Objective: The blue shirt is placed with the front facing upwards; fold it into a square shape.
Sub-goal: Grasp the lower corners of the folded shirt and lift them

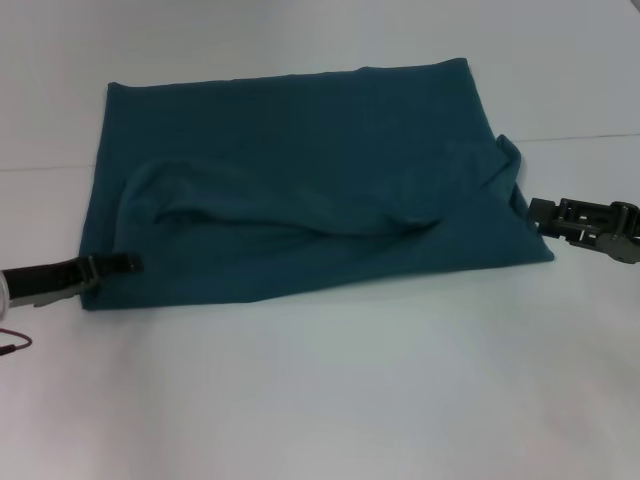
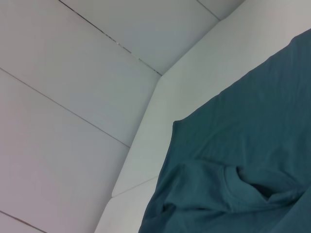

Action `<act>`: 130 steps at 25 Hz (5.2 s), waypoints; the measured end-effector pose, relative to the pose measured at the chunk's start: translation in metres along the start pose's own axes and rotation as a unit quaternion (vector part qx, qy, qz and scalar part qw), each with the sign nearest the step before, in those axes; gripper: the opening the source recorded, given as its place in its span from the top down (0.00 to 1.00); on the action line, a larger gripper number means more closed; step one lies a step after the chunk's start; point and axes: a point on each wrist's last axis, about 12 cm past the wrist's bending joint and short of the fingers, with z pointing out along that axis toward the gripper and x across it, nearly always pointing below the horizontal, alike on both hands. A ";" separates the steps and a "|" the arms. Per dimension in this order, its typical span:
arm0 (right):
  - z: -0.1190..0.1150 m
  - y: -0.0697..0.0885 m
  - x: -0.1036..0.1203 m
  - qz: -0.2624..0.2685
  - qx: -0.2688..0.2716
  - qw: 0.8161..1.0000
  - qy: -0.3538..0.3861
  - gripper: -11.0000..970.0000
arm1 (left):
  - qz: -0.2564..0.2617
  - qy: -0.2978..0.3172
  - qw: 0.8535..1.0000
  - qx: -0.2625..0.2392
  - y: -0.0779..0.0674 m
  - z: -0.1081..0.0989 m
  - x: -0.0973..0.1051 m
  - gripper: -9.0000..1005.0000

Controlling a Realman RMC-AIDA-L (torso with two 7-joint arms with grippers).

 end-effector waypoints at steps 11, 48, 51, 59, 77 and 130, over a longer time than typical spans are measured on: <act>0.000 0.000 0.000 0.001 -0.001 1.000 -0.001 0.42 | 0.001 0.020 1.000 0.007 -0.014 0.012 -0.001 0.32; -0.002 -0.001 0.000 0.001 0.001 1.000 -0.004 0.42 | -0.078 -0.003 0.994 0.071 0.001 -0.019 -0.012 0.99; -0.002 -0.001 0.000 0.001 0.001 1.000 -0.004 0.42 | -0.078 -0.006 0.994 0.079 0.000 -0.020 -0.012 0.99; -0.006 -0.008 -0.020 -0.022 0.064 0.997 0.025 0.42 | -0.069 -0.004 0.995 0.069 -0.001 -0.017 -0.013 0.99; 0.042 -0.014 -0.077 -0.060 0.265 0.961 0.055 0.43 | -0.059 0.008 0.995 0.081 -0.011 -0.012 -0.013 0.99; 0.119 -0.015 -0.040 -0.136 0.333 0.926 0.112 0.42 | -0.066 0.007 0.993 0.094 -0.017 -0.014 -0.022 0.99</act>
